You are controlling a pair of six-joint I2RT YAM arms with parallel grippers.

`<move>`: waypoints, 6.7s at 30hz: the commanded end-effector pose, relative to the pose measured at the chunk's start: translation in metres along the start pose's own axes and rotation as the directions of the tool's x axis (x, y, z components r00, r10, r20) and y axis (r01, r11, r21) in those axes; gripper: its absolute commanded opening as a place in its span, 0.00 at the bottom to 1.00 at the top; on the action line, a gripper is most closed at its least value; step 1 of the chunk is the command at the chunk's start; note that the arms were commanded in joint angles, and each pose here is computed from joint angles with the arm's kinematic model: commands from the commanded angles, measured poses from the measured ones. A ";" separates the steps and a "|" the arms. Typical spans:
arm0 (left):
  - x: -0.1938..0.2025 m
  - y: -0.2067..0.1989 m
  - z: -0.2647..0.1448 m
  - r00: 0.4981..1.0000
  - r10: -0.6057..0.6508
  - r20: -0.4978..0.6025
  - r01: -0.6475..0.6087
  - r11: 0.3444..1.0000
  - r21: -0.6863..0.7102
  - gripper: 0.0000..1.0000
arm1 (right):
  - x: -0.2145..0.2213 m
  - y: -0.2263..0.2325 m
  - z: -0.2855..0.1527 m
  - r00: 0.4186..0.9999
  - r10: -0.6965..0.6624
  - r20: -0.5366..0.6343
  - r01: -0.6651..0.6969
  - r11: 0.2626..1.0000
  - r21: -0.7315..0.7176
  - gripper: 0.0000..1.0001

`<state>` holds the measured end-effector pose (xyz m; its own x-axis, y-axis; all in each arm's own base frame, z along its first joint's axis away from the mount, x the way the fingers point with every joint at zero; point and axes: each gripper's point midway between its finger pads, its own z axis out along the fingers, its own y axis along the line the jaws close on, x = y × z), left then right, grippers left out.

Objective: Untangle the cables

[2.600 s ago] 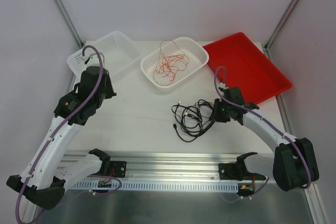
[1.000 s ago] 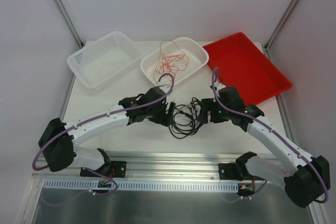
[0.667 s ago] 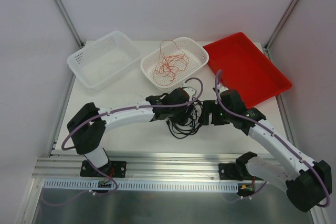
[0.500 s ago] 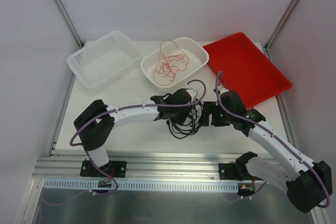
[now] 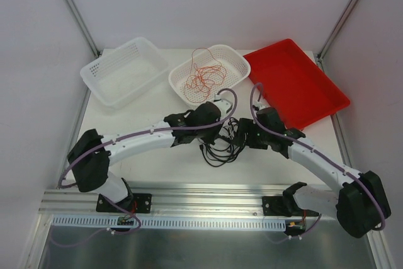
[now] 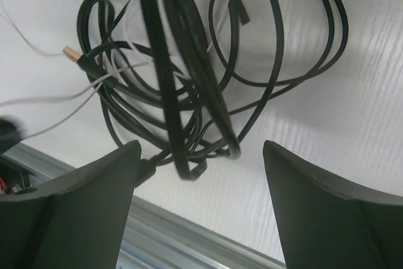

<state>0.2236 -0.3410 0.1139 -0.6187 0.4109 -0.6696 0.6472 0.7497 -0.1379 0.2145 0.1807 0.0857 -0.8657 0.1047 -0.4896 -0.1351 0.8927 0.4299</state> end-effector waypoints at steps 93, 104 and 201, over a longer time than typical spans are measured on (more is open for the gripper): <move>-0.171 0.480 -0.196 0.760 -0.210 0.615 0.615 0.538 -0.576 0.08 | 0.000 -0.027 -0.051 0.993 -0.122 0.003 0.122 0.992 0.027 1.00; -0.117 0.463 -0.188 0.769 -0.296 0.566 0.629 0.506 -0.590 0.96 | 0.003 -0.034 -0.043 0.996 -0.084 -0.003 0.084 0.995 0.056 1.00; -0.013 0.036 -0.107 0.873 -0.346 0.344 0.312 0.938 0.150 0.98 | -0.214 0.242 -0.352 0.553 -0.118 0.825 0.662 0.664 -0.348 0.01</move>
<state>0.2069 -0.2525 0.1746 -0.6885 -0.0993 -0.7184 0.3626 0.8108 -0.4596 0.2068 0.2121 0.5514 -0.0523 0.2574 -0.9649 -0.7938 0.5755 0.1966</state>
